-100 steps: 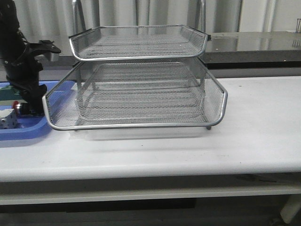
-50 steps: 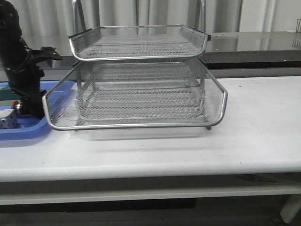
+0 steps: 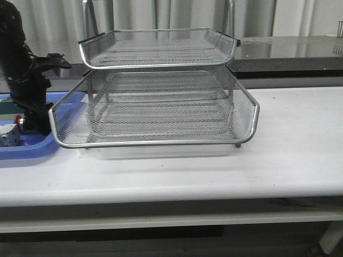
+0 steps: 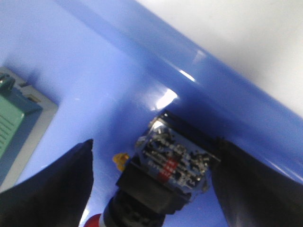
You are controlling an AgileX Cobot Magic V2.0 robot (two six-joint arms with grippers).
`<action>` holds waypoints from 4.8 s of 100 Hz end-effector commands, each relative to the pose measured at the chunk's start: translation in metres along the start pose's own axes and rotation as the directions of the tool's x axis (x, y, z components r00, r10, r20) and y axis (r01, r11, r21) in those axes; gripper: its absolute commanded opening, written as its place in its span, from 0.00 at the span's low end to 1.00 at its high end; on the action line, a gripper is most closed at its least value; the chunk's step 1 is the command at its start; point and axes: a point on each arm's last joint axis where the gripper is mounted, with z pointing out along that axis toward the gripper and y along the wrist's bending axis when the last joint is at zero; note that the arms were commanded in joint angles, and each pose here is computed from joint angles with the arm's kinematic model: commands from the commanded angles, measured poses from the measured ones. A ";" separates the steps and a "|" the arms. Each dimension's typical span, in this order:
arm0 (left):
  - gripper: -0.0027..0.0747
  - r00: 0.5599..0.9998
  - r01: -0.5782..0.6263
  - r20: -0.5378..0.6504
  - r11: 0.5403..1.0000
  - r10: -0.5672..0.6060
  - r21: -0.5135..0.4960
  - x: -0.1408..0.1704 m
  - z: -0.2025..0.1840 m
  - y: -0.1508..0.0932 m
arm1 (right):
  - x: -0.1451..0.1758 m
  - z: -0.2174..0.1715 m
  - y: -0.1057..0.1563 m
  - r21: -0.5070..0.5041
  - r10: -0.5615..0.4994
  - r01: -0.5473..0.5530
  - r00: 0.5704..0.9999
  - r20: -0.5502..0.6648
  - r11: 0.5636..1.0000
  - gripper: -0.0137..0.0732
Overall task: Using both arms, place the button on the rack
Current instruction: 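Close the left gripper on the red push button's black body, then lift the button and carry it over the pulled-out middle tray, then lower the held button onto the middle tray's mesh floor, then open the left gripper and raise it away from the button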
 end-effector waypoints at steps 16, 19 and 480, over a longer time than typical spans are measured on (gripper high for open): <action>0.35 0.997 0.011 0.081 0.997 -0.005 -0.075 -0.011 -0.031 0.010 | -0.014 -0.005 0.001 -0.006 -0.010 0.011 0.995 0.099 1.000 0.08; 0.30 0.997 0.011 0.081 0.997 -0.005 -0.075 -0.011 -0.031 0.010 | -0.014 -0.005 0.001 -0.006 -0.010 0.011 0.995 0.099 1.000 0.08; 0.56 0.895 0.175 0.402 0.982 -0.191 0.075 -0.030 -0.332 -0.121 | -0.014 -0.005 0.001 -0.006 -0.010 0.011 0.995 0.099 1.000 0.08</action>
